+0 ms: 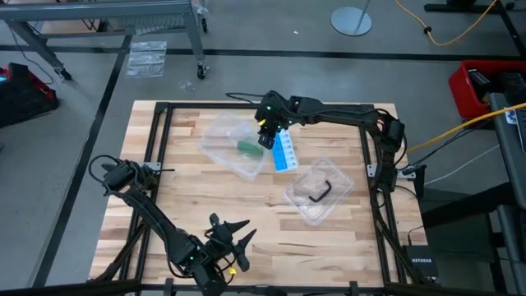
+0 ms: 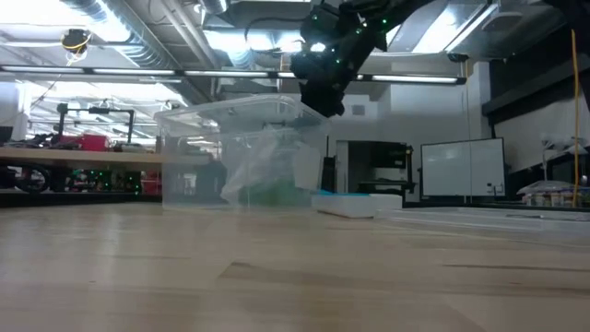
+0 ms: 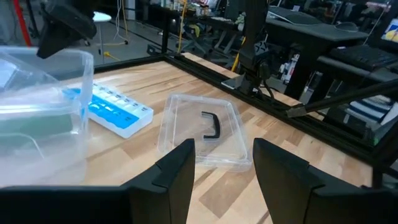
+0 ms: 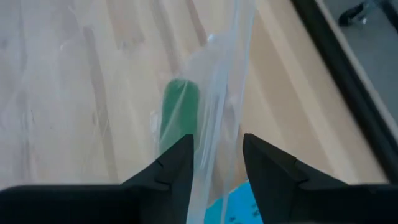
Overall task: Roll bandage
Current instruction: Adjust the transparent bin, then close the transparent bin
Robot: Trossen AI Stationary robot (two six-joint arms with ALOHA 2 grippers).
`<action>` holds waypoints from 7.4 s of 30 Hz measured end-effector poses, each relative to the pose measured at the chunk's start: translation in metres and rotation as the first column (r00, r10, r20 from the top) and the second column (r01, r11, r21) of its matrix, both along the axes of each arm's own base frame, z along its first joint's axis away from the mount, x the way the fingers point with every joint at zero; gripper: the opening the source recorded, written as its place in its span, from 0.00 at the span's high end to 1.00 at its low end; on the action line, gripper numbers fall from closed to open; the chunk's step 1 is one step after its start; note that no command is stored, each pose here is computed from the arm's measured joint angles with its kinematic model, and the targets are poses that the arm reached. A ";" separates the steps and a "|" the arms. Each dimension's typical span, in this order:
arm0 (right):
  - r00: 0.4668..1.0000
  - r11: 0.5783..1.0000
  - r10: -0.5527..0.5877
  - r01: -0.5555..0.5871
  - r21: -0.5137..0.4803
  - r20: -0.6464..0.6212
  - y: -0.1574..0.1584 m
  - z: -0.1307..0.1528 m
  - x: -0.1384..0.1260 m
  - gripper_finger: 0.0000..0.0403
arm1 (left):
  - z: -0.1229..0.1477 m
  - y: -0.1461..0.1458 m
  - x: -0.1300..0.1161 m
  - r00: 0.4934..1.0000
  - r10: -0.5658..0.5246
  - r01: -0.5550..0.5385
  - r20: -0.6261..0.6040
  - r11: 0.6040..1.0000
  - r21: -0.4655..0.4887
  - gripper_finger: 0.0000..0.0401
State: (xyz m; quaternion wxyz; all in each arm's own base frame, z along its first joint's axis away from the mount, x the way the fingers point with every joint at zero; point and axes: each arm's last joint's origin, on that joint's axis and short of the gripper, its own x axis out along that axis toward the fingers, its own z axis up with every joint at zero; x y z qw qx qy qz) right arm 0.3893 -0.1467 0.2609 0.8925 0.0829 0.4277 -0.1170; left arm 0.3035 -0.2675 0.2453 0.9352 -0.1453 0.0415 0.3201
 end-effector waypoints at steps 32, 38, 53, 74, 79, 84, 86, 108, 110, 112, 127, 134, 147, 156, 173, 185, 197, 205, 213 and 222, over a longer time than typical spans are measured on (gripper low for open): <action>0.948 0.982 0.138 -0.093 0.167 -0.286 0.081 0.144 -0.063 0.65 | -0.004 0.040 0.035 0.964 -0.031 0.065 -0.266 0.991 0.120 0.61; 0.942 0.963 0.253 -0.223 0.153 -0.222 0.130 0.166 -0.079 0.65 | -0.009 0.058 0.050 0.926 -0.105 0.135 -0.364 0.989 0.059 0.61; 0.980 0.974 0.199 -0.201 -0.103 -0.020 0.238 0.214 -0.170 0.65 | -0.040 0.110 0.113 0.882 -0.169 0.239 -0.439 0.965 0.107 0.61; 0.952 0.931 -0.259 0.201 -0.305 -0.165 0.278 -0.013 -0.217 0.65 | -0.071 0.164 0.153 0.845 -0.327 0.367 -0.423 0.930 0.014 0.61; 0.951 0.939 -0.265 0.216 -0.269 -0.161 0.275 -0.053 -0.221 0.65 | -0.086 0.173 0.158 0.837 -0.317 0.355 -0.446 0.935 0.003 0.61; 0.932 0.922 -0.330 0.284 -0.262 -0.151 0.268 -0.074 -0.229 0.65 | -0.088 0.186 0.161 0.839 -0.315 0.343 -0.444 0.939 -0.019 0.61; 0.926 0.918 -0.350 0.310 -0.246 -0.141 0.266 -0.082 -0.231 0.65 | -0.088 0.189 0.162 0.840 -0.322 0.342 -0.436 0.939 -0.034 0.61; 0.934 0.935 -0.355 0.355 -0.016 -0.051 0.266 -0.124 -0.231 0.65 | -0.118 0.189 0.157 0.788 -0.338 0.305 -0.515 0.940 -0.150 0.61; 0.934 0.935 -0.354 0.355 0.002 -0.040 0.267 -0.124 -0.230 0.65 | -0.123 0.187 0.158 0.792 -0.349 0.300 -0.502 0.937 -0.178 0.61; 0.934 0.935 -0.355 0.355 0.011 -0.033 0.268 -0.124 -0.229 0.65 | -0.128 0.184 0.158 0.788 -0.363 0.296 -0.497 0.931 -0.211 0.61; 0.936 0.936 -0.347 0.349 0.035 -0.050 0.270 -0.124 -0.229 0.65 | -0.122 0.122 0.136 0.710 -0.491 0.391 -0.505 0.871 -0.296 0.61; 0.939 0.935 -0.342 0.344 0.087 -0.037 0.273 -0.123 -0.225 0.65 | -0.123 0.105 0.124 0.679 -0.498 0.376 -0.539 0.867 -0.328 0.61; 0.950 0.942 -0.310 0.311 0.124 -0.032 0.278 -0.119 -0.221 0.65 | -0.115 0.103 0.117 0.734 -0.366 0.306 -0.572 0.930 -0.203 0.61; 0.977 0.974 -0.172 0.188 0.127 -0.127 0.293 -0.086 -0.209 0.65 | -0.092 0.113 0.120 0.772 -0.324 0.309 -0.547 0.943 -0.123 0.61; 0.908 0.933 -0.142 0.256 0.253 -0.393 0.314 -0.089 -0.242 0.65 | -0.092 0.154 0.131 0.806 -0.205 0.193 -0.556 0.978 -0.080 0.61; 0.802 0.929 -0.270 0.362 0.073 -0.532 0.317 -0.124 -0.243 0.65 | -0.097 0.184 0.130 0.790 -0.123 0.068 -0.601 0.991 -0.114 0.61; 0.818 0.932 -0.310 0.362 0.015 -0.484 0.315 -0.129 -0.239 0.65 | -0.099 0.167 0.129 0.757 -0.283 0.166 -0.589 0.955 -0.246 0.61; 0.827 0.921 -0.359 0.390 -0.018 -0.433 0.302 -0.129 -0.225 0.65 | -0.099 0.142 0.122 0.711 -0.391 0.253 -0.584 0.918 -0.306 0.61; 0.849 0.908 -0.415 0.408 -0.092 -0.326 0.285 -0.130 -0.212 0.65 | -0.096 0.127 0.123 0.730 -0.431 0.304 -0.530 0.900 -0.313 0.61; 0.881 0.932 -0.363 0.337 -0.135 -0.303 0.260 -0.129 -0.187 0.65 | -0.100 0.124 0.137 0.767 -0.473 0.381 -0.434 0.880 -0.285 0.61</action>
